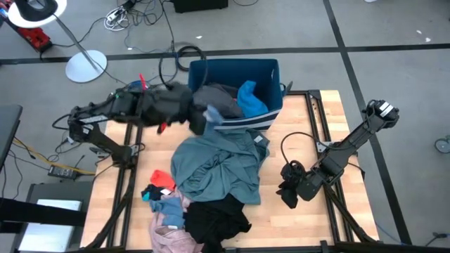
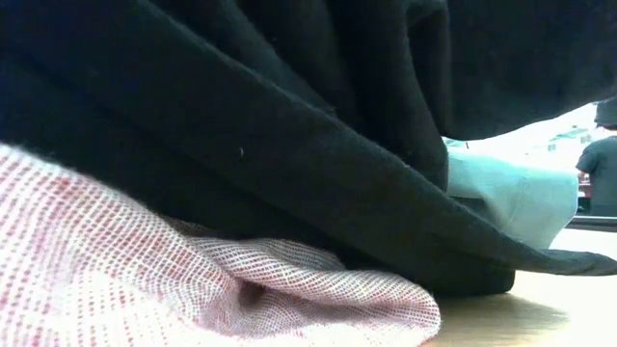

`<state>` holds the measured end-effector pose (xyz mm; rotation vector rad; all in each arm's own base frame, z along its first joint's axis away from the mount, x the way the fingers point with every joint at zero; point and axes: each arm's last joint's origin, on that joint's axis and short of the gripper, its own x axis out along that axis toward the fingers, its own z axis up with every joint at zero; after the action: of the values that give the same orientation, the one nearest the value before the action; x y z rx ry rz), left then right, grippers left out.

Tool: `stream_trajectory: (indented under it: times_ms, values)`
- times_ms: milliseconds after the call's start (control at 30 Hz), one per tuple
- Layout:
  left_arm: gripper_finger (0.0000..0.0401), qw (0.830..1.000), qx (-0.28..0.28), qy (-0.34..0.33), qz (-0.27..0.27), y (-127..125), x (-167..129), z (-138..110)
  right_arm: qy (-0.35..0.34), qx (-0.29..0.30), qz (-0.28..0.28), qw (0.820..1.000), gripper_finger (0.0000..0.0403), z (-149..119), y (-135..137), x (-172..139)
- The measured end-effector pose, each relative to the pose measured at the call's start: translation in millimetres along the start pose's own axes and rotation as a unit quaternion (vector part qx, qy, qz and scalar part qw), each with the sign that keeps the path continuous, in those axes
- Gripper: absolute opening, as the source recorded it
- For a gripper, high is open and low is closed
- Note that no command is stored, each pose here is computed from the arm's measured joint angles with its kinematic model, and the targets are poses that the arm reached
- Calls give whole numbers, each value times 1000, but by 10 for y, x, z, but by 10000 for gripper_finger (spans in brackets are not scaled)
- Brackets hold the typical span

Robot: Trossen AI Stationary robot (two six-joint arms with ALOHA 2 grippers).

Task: Sort clothes
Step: Put the blue socks into the blue bin, then put the green pants into the blue bin

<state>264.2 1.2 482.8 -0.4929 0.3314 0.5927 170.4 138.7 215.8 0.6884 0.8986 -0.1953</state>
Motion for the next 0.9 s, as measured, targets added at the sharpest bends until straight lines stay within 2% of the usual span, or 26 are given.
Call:
stream_trajectory:
  times_ms: [167,400,600,800,900]
  values:
    - [0,998,-13,-61,9,160,164,262,4,-3,1,1000,151,-2,1,0]
    - [0,996,-23,-80,12,413,510,494,2,5,-1,1000,151,13,-5,4]
    - [2,998,-15,-51,-47,583,935,589,-11,35,-19,999,151,67,-46,21]
    - [17,998,-19,-20,-55,756,1313,586,-24,72,-32,997,151,143,-88,44]
    - [33,995,-8,-12,-100,803,1435,611,-29,89,-38,995,151,190,-111,57]
